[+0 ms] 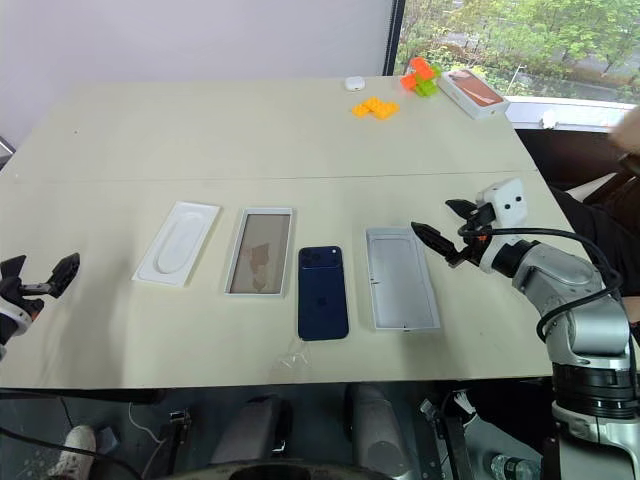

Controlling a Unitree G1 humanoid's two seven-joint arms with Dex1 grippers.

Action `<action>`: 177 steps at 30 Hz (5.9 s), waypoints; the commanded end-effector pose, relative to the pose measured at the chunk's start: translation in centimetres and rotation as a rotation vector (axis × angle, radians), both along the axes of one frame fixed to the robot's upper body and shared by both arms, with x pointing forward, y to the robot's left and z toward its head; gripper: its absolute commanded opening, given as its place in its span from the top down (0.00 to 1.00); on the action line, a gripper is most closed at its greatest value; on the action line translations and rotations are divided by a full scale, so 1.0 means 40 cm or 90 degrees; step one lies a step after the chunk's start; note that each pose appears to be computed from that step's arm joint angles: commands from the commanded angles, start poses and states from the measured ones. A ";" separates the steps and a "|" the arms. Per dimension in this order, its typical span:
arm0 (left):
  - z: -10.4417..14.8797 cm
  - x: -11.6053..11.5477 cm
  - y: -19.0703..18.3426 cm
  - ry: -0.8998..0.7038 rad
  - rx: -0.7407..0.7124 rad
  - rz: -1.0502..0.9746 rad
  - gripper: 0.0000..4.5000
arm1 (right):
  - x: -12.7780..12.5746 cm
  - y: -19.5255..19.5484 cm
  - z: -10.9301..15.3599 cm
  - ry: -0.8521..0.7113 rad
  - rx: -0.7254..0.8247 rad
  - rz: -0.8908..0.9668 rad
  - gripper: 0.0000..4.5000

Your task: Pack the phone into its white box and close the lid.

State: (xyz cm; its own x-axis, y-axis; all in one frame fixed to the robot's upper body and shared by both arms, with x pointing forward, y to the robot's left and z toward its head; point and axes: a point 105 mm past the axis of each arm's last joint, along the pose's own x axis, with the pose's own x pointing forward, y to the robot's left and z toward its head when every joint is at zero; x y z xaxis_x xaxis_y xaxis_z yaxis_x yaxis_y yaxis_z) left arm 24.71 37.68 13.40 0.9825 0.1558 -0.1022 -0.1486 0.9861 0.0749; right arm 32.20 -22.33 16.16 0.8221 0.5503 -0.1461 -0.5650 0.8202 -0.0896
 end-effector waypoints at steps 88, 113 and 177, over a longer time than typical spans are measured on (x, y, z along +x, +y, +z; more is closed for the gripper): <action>0.062 0.026 -0.293 0.002 -0.632 -0.262 0.96 | -0.161 0.355 0.024 -0.062 -0.112 0.402 0.00; 0.051 0.009 -0.530 0.002 -0.795 -0.235 0.96 | -0.161 0.356 0.015 -0.061 -0.113 0.412 0.00; 0.019 0.000 -0.266 -0.015 -0.137 -0.175 0.00 | -0.013 0.578 0.011 -0.017 -0.113 0.324 0.99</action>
State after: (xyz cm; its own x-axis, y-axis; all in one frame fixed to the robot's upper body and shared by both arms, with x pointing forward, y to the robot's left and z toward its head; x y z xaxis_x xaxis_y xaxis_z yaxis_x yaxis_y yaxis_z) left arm 24.65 27.42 13.58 0.9890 -0.1051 -0.1040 0.0866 0.9819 -0.1686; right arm 31.52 -0.06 16.12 0.4472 0.8609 -0.2424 -0.8924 0.4114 -0.1853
